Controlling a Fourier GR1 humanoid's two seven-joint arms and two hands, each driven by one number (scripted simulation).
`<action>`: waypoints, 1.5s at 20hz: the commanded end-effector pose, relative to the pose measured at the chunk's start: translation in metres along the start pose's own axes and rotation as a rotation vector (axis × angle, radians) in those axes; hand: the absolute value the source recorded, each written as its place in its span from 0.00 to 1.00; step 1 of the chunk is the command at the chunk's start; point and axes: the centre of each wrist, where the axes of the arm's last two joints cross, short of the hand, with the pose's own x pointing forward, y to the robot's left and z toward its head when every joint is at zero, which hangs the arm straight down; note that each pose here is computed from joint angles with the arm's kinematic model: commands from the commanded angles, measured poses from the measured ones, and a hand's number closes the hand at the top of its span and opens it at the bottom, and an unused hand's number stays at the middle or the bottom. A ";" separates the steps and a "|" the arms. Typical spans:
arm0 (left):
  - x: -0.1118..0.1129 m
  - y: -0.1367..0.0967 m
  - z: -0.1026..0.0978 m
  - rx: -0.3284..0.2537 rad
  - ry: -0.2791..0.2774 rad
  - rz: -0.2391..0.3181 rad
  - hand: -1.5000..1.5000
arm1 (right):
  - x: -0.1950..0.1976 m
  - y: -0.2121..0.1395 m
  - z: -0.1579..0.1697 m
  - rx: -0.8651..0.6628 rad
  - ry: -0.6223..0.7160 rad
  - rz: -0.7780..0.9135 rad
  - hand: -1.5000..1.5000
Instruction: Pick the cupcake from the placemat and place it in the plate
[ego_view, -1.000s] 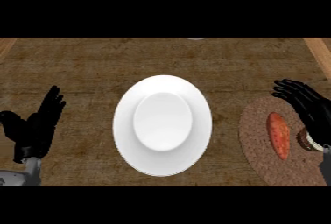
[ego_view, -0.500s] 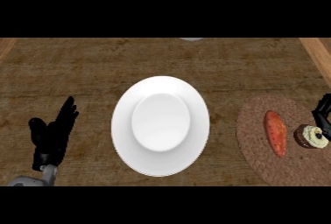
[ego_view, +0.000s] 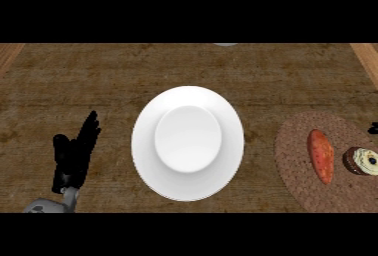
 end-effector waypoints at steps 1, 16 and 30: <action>-0.008 -0.006 0.005 -0.019 0.004 -0.005 0.50 | 0.009 -0.026 0.015 0.173 -0.042 0.158 0.00; -0.007 -0.014 -0.007 -0.024 -0.011 -0.020 0.50 | 0.026 -0.049 -0.026 0.571 0.240 0.589 0.00; -0.002 -0.004 -0.013 0.001 -0.001 -0.027 0.50 | -0.013 -0.039 -0.032 0.633 0.270 0.598 0.00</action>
